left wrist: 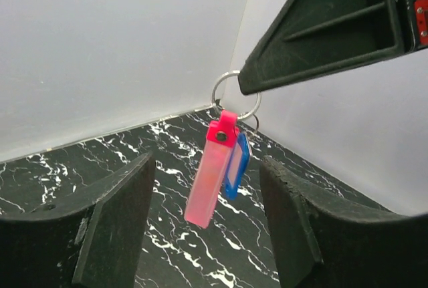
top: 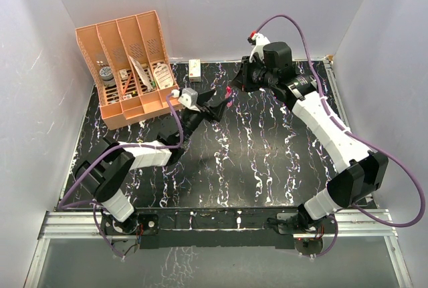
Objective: Put the keys on the keyring
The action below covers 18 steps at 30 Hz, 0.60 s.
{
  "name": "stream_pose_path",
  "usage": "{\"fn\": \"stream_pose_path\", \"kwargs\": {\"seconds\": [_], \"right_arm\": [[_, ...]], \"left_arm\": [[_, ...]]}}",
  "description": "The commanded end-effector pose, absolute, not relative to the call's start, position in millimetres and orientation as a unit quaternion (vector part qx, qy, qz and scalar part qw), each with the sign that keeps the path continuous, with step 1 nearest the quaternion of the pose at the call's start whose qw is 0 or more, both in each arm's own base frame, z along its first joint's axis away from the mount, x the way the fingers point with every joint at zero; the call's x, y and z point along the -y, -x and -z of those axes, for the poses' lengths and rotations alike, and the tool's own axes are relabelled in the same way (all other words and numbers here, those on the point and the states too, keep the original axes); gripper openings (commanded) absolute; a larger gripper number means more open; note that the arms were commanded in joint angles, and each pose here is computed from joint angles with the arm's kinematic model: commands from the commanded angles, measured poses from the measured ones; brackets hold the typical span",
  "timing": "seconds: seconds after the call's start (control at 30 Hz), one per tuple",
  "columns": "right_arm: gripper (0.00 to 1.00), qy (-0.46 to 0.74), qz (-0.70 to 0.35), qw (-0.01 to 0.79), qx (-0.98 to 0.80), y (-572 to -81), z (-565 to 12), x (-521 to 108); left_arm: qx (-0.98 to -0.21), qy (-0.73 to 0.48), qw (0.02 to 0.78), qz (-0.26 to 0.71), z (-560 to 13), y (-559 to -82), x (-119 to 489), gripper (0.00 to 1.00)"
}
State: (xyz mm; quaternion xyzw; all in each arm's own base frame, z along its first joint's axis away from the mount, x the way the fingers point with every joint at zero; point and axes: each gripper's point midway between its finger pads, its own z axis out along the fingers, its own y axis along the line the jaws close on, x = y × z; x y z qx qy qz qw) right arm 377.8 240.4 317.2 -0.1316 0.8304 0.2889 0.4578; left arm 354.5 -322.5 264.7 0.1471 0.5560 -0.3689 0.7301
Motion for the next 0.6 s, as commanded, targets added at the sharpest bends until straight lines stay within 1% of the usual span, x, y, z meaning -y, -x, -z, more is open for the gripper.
{"fn": "stream_pose_path", "kwargs": {"seconds": [0.0, 0.3, 0.57], "right_arm": [[0.00, 0.149, -0.307, 0.475, -0.811, -373.3, -339.2, -244.0], [0.00, 0.158, -0.327, 0.454, -0.814, -359.2, -328.3, -248.2], [0.00, 0.160, -0.338, 0.446, -0.813, -349.0, -323.8, -249.8]], "left_arm": [[-0.495, -0.139, 0.774, 0.369, -299.5, -347.1, 315.3, 0.62], [-0.477, -0.163, 0.774, 0.383, -293.8, -339.7, 331.4, 0.63], [-0.474, -0.164, 0.778, 0.378, -292.4, -342.3, 335.9, 0.64]]}}
